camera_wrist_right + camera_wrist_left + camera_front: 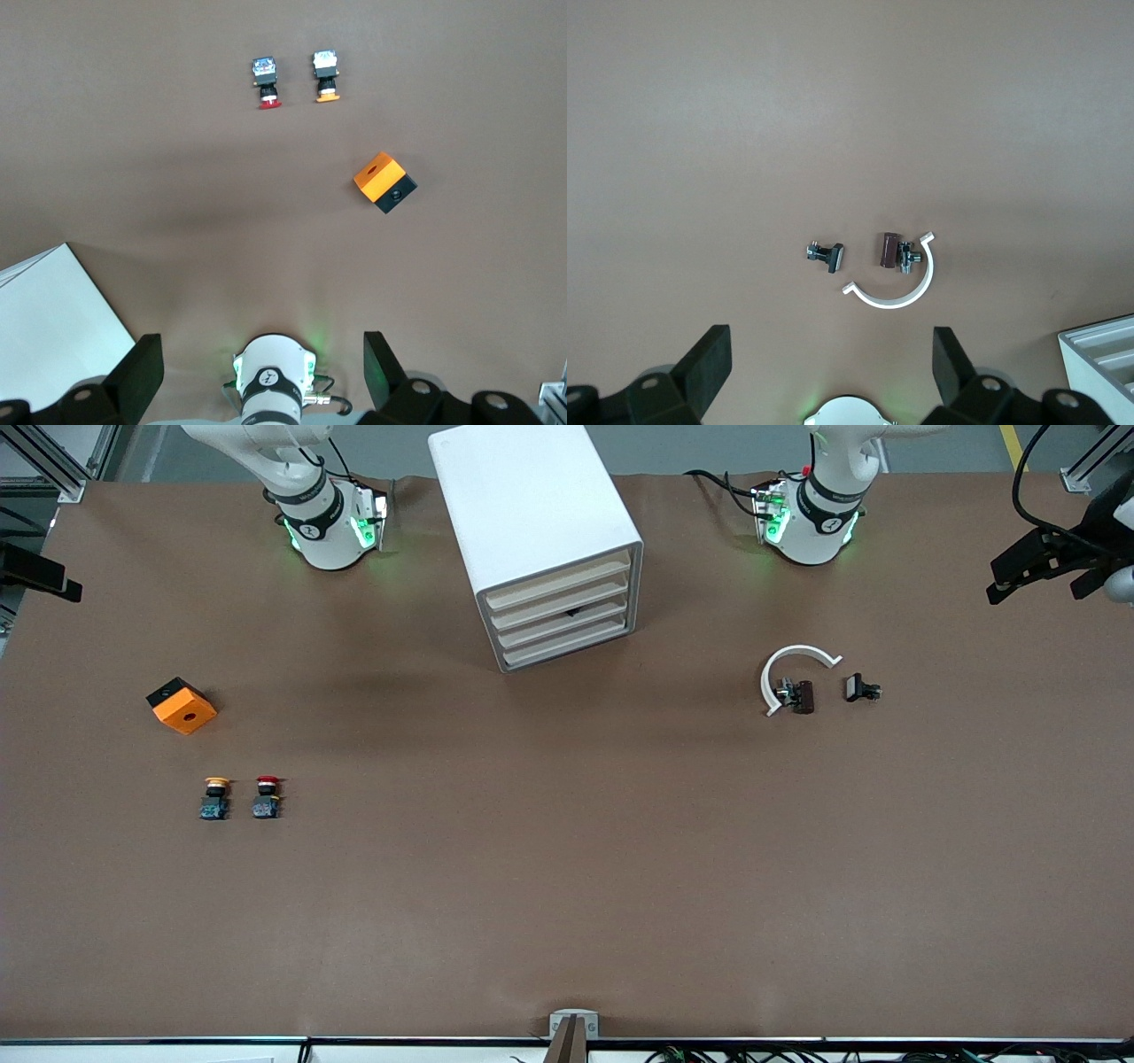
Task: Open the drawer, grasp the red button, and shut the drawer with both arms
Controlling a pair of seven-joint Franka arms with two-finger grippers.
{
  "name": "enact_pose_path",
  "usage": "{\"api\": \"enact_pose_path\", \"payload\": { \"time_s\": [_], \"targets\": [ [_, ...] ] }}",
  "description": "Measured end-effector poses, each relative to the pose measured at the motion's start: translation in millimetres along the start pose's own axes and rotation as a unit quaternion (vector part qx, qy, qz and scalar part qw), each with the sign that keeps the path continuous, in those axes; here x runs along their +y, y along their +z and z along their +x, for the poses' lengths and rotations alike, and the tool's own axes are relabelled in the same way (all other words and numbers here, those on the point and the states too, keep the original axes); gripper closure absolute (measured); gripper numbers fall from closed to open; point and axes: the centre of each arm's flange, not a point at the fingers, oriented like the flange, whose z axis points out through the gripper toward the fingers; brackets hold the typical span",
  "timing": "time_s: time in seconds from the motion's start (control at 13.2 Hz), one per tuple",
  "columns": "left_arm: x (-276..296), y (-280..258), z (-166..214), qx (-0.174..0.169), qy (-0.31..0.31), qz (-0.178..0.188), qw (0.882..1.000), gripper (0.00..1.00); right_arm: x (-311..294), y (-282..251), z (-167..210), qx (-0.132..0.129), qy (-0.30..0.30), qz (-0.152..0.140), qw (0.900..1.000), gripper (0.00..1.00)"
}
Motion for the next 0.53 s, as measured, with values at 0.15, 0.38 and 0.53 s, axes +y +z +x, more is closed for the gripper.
{"api": "enact_pose_path", "payload": {
  "time_s": [0.15,0.38,0.53],
  "targets": [
    [0.1,-0.5,-0.5,0.0,0.0,0.0,1.0,0.0,7.6,4.7,-17.0,0.016,-0.007,0.005,1.0,0.0],
    [1.0,0.1,-2.1,0.0,0.001,0.0,1.0,0.0,1.6,2.9,-45.6,0.031,-0.02,0.01,0.999,0.0],
    [0.9,0.4,-2.6,-0.001,0.001,0.0,1.0,0.0,-7.9,0.7,-51.8,0.037,-0.03,0.009,0.999,0.0]
  ]
}}
